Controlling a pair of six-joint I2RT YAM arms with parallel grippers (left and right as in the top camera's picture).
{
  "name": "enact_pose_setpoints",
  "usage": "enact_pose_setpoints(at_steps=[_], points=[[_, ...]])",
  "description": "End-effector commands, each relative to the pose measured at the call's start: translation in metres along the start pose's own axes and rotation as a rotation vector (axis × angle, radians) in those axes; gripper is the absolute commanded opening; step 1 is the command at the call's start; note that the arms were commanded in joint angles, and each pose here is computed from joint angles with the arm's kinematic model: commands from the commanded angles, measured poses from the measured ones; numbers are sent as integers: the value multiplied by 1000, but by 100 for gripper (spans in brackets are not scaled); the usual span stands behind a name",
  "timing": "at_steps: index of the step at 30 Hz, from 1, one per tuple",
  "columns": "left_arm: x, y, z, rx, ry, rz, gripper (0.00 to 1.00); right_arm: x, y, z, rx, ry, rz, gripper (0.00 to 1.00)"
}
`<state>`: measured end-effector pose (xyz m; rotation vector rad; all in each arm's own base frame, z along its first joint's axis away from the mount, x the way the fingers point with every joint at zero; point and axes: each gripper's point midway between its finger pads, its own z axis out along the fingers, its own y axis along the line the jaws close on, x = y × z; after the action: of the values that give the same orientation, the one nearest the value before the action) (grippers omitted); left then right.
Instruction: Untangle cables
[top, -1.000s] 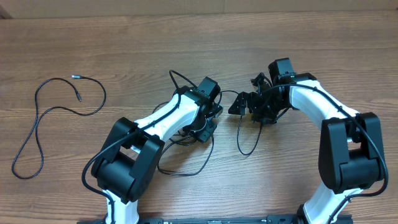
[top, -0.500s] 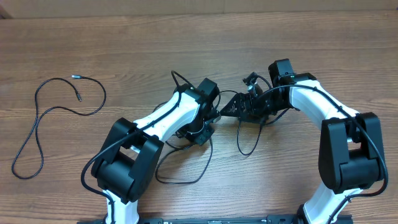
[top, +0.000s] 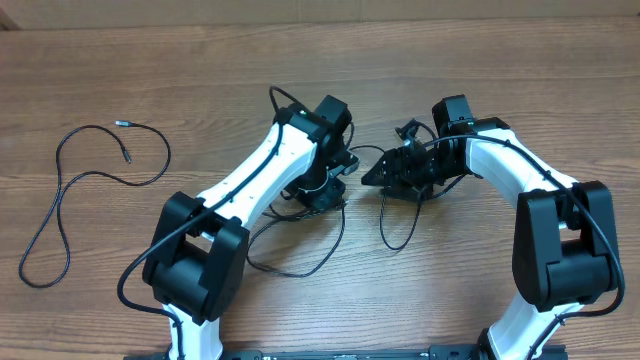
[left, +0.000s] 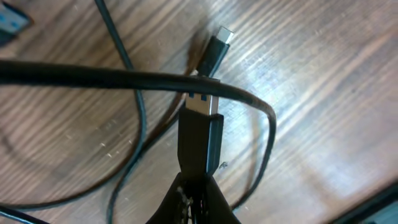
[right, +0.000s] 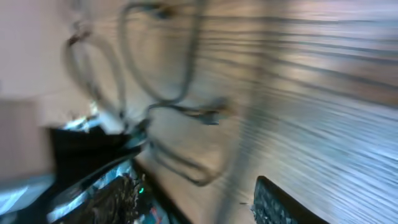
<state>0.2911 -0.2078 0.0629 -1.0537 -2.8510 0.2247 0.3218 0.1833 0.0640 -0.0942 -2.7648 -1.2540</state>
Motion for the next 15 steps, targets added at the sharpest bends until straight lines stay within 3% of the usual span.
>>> enact_pose_setpoints(at_steps=[1,8,12,15], points=[[-5,-16,-11,141,-49,25,13,-3,-19,1,146,-43,107,58],[-5,-13,5,135,-57,40,35,3,-21,13,232,-44,145,33],[-3,-7,10,135,-60,12,32,11,-12,27,254,-24,135,7],[0,6,8,139,-57,-88,29,17,-6,36,259,-11,161,4]])
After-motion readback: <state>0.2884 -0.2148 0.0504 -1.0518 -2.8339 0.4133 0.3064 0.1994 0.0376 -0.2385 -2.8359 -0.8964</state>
